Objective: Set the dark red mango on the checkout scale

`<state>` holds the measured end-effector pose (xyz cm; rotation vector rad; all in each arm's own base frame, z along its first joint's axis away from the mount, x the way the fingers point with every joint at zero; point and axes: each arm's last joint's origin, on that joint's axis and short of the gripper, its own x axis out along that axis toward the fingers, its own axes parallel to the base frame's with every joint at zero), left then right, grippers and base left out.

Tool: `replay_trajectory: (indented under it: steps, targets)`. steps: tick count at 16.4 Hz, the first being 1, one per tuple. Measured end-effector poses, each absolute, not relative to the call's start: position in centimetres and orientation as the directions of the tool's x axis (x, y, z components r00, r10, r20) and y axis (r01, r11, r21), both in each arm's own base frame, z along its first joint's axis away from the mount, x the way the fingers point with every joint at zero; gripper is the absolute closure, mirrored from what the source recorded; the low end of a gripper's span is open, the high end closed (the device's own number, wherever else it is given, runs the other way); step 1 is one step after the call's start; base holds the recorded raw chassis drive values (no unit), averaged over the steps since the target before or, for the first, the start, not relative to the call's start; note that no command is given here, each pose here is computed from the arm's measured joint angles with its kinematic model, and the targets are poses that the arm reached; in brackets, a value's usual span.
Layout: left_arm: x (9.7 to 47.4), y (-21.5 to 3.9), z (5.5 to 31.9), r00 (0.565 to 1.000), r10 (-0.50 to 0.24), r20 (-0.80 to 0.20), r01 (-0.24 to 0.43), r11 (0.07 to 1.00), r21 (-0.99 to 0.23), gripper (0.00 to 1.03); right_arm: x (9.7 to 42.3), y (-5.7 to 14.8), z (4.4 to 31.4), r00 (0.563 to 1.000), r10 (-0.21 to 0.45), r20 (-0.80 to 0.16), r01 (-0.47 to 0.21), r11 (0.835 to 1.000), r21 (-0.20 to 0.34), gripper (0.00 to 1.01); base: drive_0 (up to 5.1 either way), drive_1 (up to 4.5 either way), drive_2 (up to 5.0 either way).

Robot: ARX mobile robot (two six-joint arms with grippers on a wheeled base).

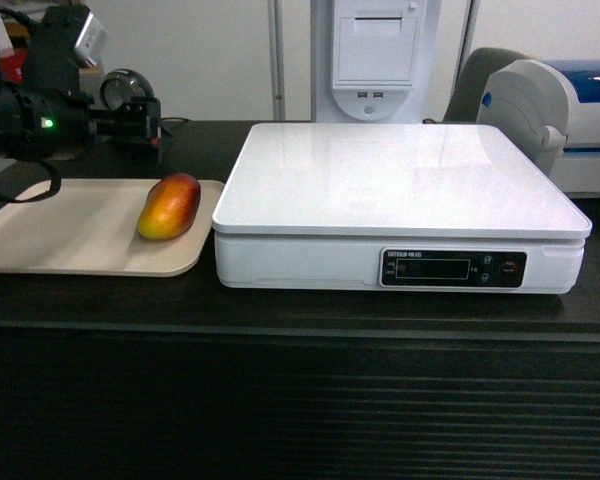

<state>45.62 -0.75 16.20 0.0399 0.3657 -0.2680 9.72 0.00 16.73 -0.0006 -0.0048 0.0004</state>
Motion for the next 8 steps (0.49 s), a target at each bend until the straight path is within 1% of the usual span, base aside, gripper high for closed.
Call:
replay_trajectory:
  steps: [3,5,6,8]
  targets:
    - [47.3,-1.0,15.0,0.877,-0.249,-0.412,0.273,0.962,0.001,0.05,9.7,0.0,16.7,1.0,0.0,0.005,0.0,1.0,-0.001,0.03,0.0,0.0,0.0]
    - [48.2,-1.3,14.9,0.868,-0.251,-0.427,0.28,0.96,0.005,0.05,9.7,0.0,16.7,1.0,0.0,0.005,0.0,1.0,-0.001,0.03,0.0,0.0,0.0]
    - [48.6,-1.5,14.7,0.864,-0.241,-0.442,0.277,0.961,0.017,0.05,9.7,0.0,16.7,1.0,0.0,0.004,0.0,1.0,-0.001,0.03,0.0,0.0,0.0]
    - [49.2,-2.1,13.5,0.845,-0.24,-0.478,0.287,0.958,0.027,0.05,9.7,0.0,16.7,1.0,0.0,0.005,0.0,1.0,-0.001,0.03,0.0,0.0,0.0]
